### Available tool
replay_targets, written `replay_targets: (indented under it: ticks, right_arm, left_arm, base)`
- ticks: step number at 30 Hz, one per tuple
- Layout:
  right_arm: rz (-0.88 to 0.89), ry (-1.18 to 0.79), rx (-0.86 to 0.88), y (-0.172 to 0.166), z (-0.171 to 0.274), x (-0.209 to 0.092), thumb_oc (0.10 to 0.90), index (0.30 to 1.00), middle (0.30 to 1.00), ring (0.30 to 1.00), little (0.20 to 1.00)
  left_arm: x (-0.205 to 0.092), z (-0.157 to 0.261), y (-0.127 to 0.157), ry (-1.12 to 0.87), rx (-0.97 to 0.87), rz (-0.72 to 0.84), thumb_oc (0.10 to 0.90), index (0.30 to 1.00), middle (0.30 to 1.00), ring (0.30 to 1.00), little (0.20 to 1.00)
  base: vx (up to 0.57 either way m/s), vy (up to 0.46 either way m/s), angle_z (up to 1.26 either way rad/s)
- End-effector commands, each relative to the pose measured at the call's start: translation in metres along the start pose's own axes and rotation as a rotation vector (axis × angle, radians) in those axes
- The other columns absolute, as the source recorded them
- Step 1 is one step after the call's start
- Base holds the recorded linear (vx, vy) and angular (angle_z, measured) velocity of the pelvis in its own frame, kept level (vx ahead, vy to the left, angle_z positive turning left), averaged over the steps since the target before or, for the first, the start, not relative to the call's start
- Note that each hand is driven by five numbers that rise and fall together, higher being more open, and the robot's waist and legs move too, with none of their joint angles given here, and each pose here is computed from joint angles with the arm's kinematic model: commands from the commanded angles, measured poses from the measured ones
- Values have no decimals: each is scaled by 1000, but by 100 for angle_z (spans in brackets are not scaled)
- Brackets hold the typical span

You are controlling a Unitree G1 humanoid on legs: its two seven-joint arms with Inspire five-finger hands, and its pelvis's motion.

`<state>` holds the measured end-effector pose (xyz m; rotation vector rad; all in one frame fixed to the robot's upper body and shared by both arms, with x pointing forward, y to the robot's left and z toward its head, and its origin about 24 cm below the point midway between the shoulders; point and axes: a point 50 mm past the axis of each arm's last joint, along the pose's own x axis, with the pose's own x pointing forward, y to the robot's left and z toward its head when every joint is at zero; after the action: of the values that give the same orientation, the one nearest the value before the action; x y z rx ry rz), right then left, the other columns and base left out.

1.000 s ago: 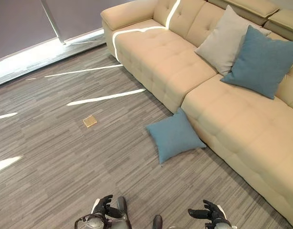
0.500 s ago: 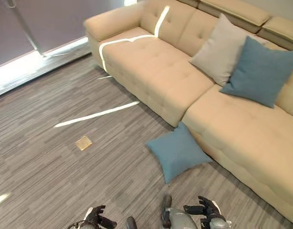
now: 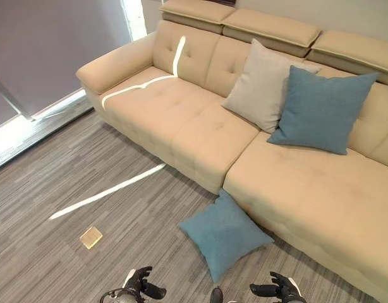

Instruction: Pick up all the scattered cushions and arrange them neatly on the sofa.

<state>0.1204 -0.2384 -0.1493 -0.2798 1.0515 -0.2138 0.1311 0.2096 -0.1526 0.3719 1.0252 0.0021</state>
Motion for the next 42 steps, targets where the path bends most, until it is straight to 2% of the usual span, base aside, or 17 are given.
replay_targets:
  ticks: [1,10,22,30,42]
  right_arm:
    - [-59,-3,-25,-16,-3,1,800,900,900,900,900]
    - [-54,-19,-9,-15,3,2,800,900,900,900,900]
    - [-25,-152,-28,-3,42,5,800,900,900,900,900]
    - [-65,-121,-21,-14,29,4,800,900,900,900,900]
    - [-77,-159,-23,-19,38,4,800,900,900,900,900]
  left_arm:
    - [2,6,5,-21,-22,29,800,900,900,900,900]
    - [1,0,5,6,-7,20,800,900,900,900,900]
    - [3,9,28,-26,21,78,800,900,900,900,900]
    - [3,11,15,-45,29,37,800,900,900,900,900]
    - [5,29,3,-101,34,8,800,900,900,900,900]
  base:
    - [242,103,-75]
    - [153,157,-61]
    - [-25,108,-66]
    - [56,-53,-20]
    - [56,29,-5]
